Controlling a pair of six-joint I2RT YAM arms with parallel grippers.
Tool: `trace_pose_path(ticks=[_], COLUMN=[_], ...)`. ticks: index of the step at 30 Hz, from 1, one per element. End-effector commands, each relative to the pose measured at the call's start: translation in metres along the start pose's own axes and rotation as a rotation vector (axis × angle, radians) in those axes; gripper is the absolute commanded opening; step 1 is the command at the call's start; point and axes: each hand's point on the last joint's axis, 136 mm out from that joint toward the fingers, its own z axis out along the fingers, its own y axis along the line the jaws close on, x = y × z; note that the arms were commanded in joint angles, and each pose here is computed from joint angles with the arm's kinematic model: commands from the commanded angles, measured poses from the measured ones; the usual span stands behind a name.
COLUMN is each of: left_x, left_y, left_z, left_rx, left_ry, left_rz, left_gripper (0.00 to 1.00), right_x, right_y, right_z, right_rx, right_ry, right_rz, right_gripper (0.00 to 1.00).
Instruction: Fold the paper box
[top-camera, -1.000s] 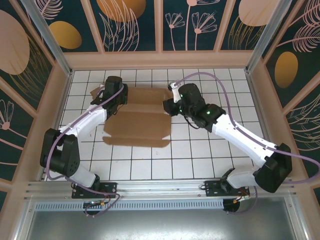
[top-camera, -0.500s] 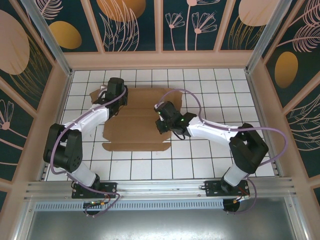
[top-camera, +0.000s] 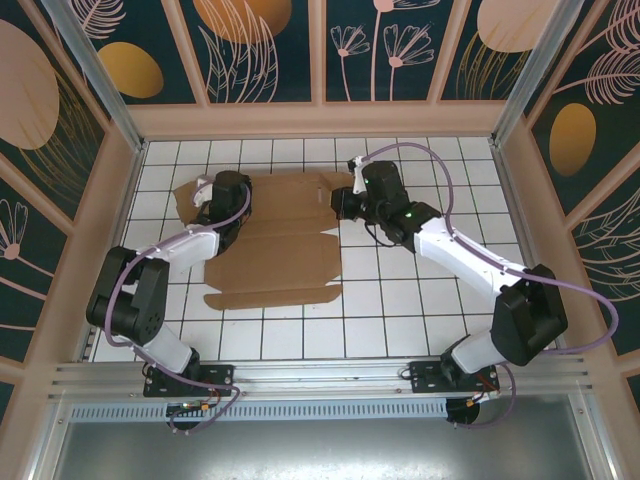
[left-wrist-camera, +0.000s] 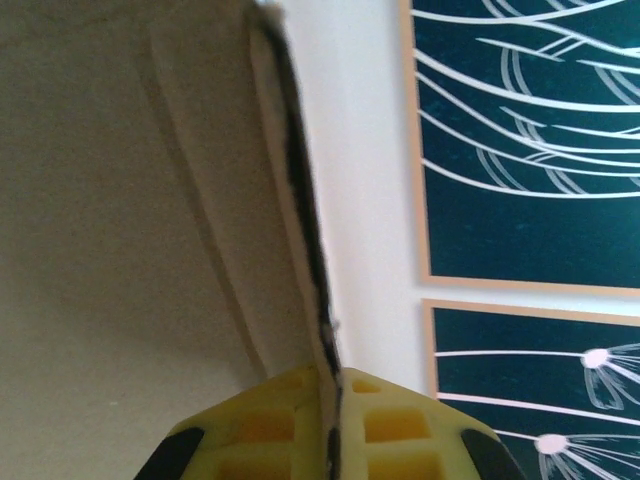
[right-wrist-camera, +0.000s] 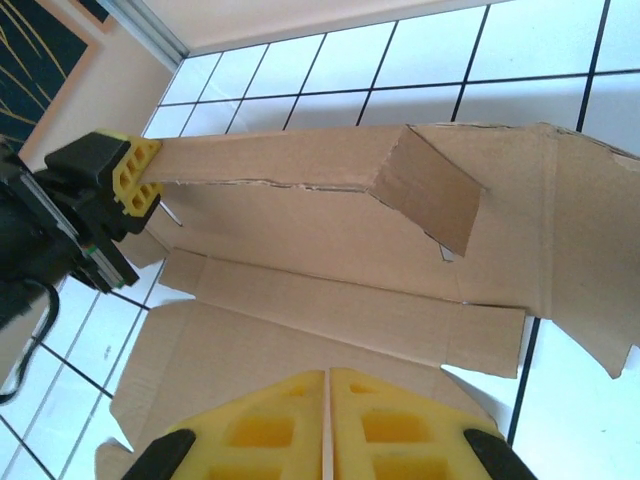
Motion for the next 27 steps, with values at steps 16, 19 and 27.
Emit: trace_pose_path(ticks=[16, 19, 27], left_x=[0.000, 0.002, 0.004], left_y=[0.014, 0.013, 0.014], left_z=[-0.001, -0.001, -0.002], left_rx=[0.086, 0.087, 0.086], left_ry=[0.013, 0.024, 0.036], left_rz=[-0.041, -0.050, -0.050], left_gripper=[0.00, 0.00, 0.00], right_x=[-0.038, -0.039, -0.031], right_y=[0.001, 0.004, 0.000], right_z=[0.073, 0.085, 0.106], right_rx=[-0.119, -0.137, -0.147], right_ry=[0.041, 0.064, 0.098], right_rz=[0.331, 0.356, 0.416], right_gripper=[0.44, 0.44, 0.44])
